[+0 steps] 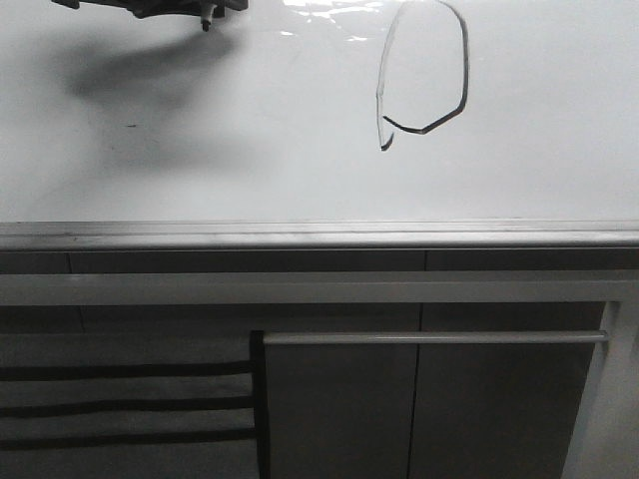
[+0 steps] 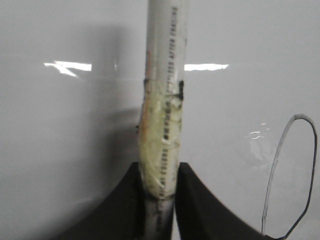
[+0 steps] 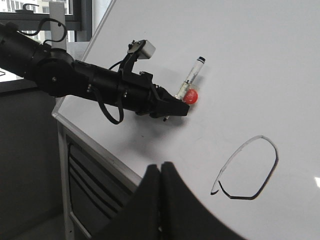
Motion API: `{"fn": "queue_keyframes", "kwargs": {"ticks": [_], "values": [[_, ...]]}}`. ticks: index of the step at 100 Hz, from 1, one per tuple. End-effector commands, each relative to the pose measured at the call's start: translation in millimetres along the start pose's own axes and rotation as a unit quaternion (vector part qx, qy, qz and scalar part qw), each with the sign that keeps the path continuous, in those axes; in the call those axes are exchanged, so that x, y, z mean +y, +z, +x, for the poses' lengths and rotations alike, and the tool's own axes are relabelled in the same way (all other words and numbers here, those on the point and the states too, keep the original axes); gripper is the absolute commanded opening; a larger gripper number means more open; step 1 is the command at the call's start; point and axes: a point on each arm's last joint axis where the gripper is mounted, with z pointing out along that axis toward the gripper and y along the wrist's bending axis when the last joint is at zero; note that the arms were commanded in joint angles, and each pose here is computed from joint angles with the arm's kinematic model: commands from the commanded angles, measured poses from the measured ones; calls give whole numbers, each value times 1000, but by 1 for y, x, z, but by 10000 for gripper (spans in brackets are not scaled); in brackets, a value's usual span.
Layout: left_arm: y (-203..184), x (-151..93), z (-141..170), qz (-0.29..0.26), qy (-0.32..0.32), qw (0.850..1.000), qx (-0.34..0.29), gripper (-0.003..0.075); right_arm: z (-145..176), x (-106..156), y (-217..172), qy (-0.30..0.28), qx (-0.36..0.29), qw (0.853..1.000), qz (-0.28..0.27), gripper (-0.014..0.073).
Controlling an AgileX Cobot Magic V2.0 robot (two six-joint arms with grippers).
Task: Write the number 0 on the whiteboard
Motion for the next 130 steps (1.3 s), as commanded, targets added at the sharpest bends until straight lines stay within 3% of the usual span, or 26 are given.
{"fn": "queue_keyframes", "kwargs": {"ticks": [1, 8, 13, 40, 49, 65, 82, 103, 130], "values": [[-9, -6, -24, 14, -16, 998, -57, 400, -9, -5, 0, 9, -24, 999, 19, -68], [-9, -5, -22, 11, -20, 999, -48, 540, -9, -5, 0, 11, -24, 999, 19, -68], [-9, -5, -21, 8, -20, 999, -40, 580, -9, -5, 0, 11, -24, 999, 19, -68], [-45, -11, -41, 9, 10, 999, -32, 534, -9, -5, 0, 11, -25, 999, 21, -68], [-77, -18, -57, 15, 37, 998, -47, 482, -9, -4, 0, 10, -21, 1000, 17, -68], [-148, -29, -75, 26, 92, 992, -86, 309, 0, -5, 1, 6, -15, 1000, 26, -68], [-226, -25, -64, 34, 107, 986, -120, -18, 17, -7, -4, 8, -38, 997, 68, -68], [-282, -10, -29, 46, 100, 979, -170, -20, 25, -2, -7, 8, -28, 998, 56, -69], [-300, 2, 2, 47, 96, 978, -178, -20, 25, -2, -7, 8, -27, 998, 55, -68]]}}
